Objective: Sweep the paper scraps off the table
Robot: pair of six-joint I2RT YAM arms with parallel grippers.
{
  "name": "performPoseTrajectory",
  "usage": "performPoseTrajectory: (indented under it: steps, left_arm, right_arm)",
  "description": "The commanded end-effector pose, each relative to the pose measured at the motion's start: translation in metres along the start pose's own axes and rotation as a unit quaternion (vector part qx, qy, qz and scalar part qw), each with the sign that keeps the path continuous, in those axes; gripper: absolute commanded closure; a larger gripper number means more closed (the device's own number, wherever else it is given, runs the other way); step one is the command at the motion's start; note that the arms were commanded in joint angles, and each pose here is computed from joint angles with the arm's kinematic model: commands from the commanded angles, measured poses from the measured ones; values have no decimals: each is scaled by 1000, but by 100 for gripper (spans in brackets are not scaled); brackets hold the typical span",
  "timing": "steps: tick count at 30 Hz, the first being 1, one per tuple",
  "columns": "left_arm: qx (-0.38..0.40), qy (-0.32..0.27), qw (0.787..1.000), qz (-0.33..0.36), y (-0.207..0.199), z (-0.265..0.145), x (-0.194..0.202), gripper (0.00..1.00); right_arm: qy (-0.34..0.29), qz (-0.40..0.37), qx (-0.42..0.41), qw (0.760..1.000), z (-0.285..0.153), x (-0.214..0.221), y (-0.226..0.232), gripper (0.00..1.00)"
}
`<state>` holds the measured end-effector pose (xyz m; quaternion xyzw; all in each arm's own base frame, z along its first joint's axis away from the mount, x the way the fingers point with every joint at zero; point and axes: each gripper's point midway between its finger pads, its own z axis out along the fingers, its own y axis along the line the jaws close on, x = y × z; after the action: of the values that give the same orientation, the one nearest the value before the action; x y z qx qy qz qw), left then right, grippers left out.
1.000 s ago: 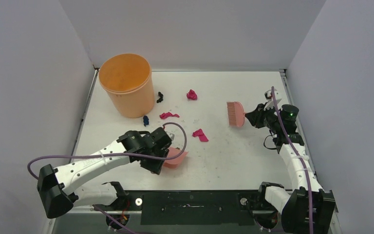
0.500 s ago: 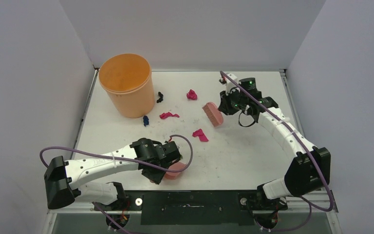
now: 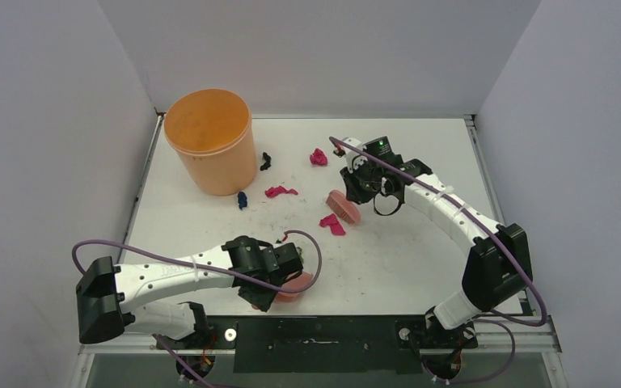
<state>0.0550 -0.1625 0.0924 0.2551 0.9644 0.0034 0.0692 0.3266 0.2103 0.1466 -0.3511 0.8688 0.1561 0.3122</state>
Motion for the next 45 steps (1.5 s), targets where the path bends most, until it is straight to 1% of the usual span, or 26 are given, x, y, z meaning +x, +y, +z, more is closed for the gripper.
performPoseTrajectory:
  steps: [1,5,8,11,15,18,20,23,26,28,32,34,36,37,38,39,42,45]
  left_arm:
    - [15,-23,1000,5,-15,4,-19,100]
    - [12,-27,999,13,-23,11,-30,100]
    - [5,-46,999,10,-28,17,-46,100]
    - [8,-62,998,9,-38,22,-62,100]
    - [2,-83,997,6,-46,28,-81,100]
    - [-1,-93,996,-2,-49,33,-87,100]
    - [-4,-111,994,-17,-47,36,-90,100]
    - [2,-162,986,-49,-44,38,-99,100]
    - [24,-227,971,-75,-44,35,-110,100]
    - [38,-257,962,-88,-42,36,-113,100]
    - [45,-279,952,-117,-33,35,-110,100]
    - [50,-279,951,-124,-30,32,-105,100]
    - [47,-271,953,-130,-26,32,-99,100]
    - [43,-265,954,-135,-23,32,-95,100]
    - [40,-259,955,-141,-21,32,-91,100]
    - [36,-252,956,-146,-18,32,-87,100]
    - [27,-228,960,-158,-12,33,-74,100]
    - [10,-208,963,-168,-4,31,-62,100]
  right_arm:
    - [5,-4,-59,998,7,-5,28,95]
    - [14,-7,-114,993,11,2,53,95]
    - [23,-15,-179,983,9,7,79,95]
    - [23,-17,-246,969,-1,10,105,95]
    - [12,-18,-294,955,-20,4,122,95]
    - [-3,-34,-282,959,-38,-10,115,95]
    - [-13,-47,-265,963,-52,-22,104,95]
    - [-17,-73,-238,968,-70,-35,88,95]
    - [-20,-105,-231,967,-86,-42,84,95]
    - [-30,-115,-223,968,-92,-49,79,95]
    - [-70,-128,-172,974,-97,-76,56,95]
    - [-90,-140,-96,981,-92,-93,32,95]
    - [-119,-143,18,982,-88,-112,0,95]
    - [-147,-152,79,974,-92,-126,-19,95]
    - [-152,-156,99,971,-89,-128,-26,95]
    - [-170,-163,137,962,-91,-138,-39,95]
    - [-180,-166,191,951,-82,-155,-59,95]
    - [-174,-175,229,942,-63,-170,-75,95]
